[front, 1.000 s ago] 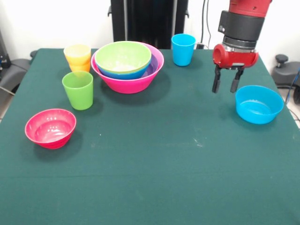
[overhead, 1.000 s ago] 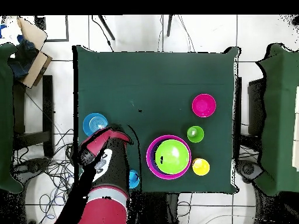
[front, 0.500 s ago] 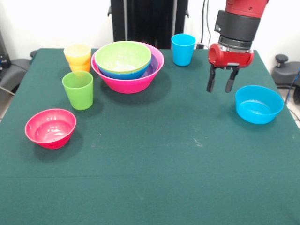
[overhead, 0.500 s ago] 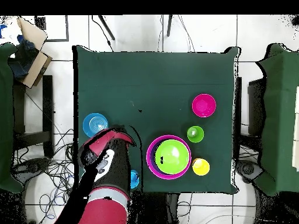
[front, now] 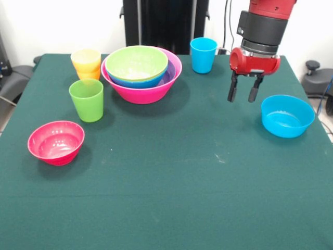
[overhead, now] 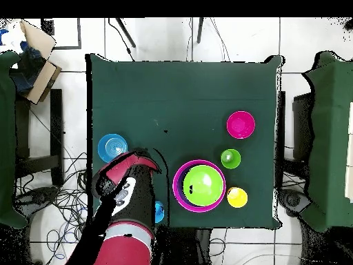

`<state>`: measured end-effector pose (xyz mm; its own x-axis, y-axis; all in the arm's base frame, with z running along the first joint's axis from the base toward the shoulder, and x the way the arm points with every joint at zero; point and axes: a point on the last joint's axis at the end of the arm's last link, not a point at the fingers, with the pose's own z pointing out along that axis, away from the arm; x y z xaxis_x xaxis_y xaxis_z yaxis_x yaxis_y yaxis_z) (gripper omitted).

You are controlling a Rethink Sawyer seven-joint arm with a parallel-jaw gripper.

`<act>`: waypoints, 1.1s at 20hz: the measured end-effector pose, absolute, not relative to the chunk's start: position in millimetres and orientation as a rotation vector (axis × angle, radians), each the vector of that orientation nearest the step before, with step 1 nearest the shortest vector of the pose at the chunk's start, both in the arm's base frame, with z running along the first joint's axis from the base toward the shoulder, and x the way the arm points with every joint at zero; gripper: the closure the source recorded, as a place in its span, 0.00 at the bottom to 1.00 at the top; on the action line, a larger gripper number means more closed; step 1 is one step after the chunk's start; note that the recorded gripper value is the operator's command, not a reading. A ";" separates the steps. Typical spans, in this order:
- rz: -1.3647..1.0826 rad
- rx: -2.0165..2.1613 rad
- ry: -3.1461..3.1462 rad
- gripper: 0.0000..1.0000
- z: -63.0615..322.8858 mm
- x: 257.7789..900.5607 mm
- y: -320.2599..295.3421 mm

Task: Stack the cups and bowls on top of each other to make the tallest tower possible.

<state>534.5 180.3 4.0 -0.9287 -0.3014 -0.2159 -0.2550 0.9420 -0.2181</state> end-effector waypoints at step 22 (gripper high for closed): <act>-0.218 -0.195 2.849 0.00 46.1 556.3 218.7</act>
